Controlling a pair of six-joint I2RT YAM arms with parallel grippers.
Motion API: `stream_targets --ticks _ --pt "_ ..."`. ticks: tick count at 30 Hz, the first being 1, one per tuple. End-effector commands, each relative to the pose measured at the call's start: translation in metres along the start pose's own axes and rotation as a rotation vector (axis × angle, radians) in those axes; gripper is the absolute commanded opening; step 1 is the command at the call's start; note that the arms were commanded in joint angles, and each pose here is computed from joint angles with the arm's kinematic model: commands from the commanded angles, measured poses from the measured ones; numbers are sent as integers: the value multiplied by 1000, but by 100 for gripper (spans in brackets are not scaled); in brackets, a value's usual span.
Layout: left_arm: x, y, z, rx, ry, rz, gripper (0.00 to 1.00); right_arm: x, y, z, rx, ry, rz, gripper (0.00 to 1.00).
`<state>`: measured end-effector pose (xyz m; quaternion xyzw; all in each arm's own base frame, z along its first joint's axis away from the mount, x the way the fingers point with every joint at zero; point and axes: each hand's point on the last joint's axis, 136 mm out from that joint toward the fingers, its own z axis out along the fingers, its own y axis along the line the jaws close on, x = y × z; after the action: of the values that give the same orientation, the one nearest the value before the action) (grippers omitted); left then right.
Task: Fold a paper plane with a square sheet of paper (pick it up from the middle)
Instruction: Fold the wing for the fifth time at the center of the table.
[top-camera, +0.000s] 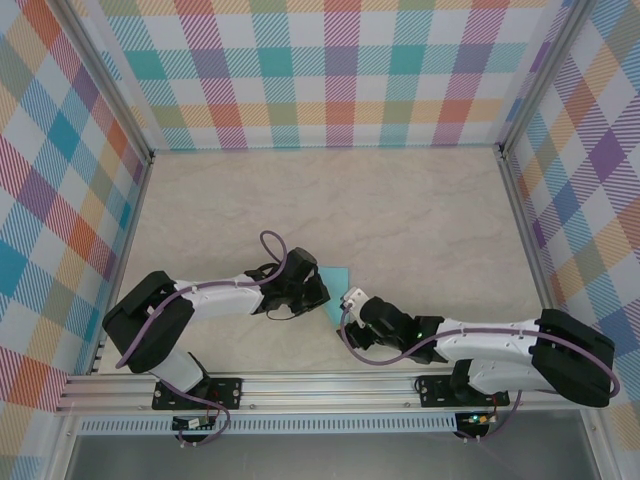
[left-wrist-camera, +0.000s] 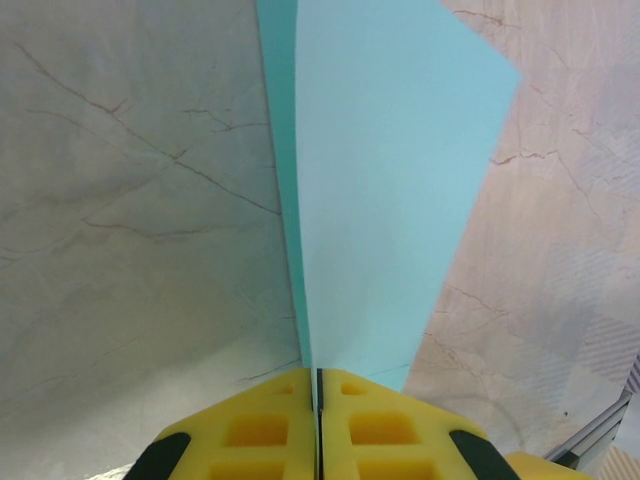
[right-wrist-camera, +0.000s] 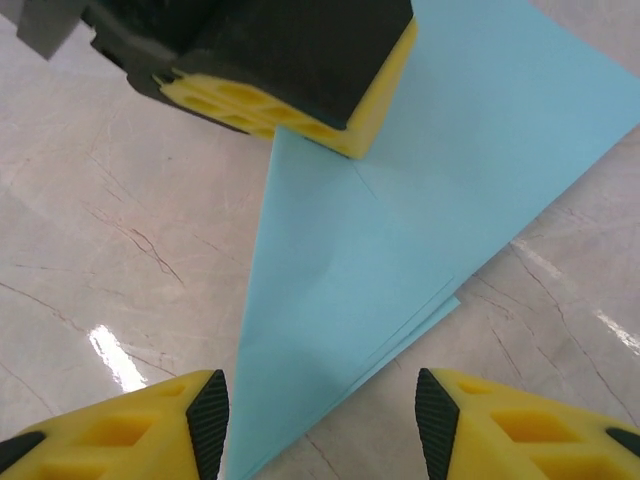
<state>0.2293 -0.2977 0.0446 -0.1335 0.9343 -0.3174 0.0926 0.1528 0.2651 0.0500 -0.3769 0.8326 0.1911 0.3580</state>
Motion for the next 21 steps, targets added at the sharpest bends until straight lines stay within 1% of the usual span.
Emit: stream_targets --ticks 1,10,13,16,21 --pt "2 -4 -3 -5 6 1 7 -14 -4 -4 39 -95 -71 55" --pt "1 -7 -3 5 4 1 7 -25 16 2 -11 -104 -225 56" --pt "1 -7 -2 5 7 1 7 -29 18 11 -3 -95 -243 56" --pt "2 -6 -2 4 9 0 7 -26 15 22 36 -84 -256 56" --pt "2 -7 -2 7 8 -3 7 -31 16 25 53 -88 -265 56"
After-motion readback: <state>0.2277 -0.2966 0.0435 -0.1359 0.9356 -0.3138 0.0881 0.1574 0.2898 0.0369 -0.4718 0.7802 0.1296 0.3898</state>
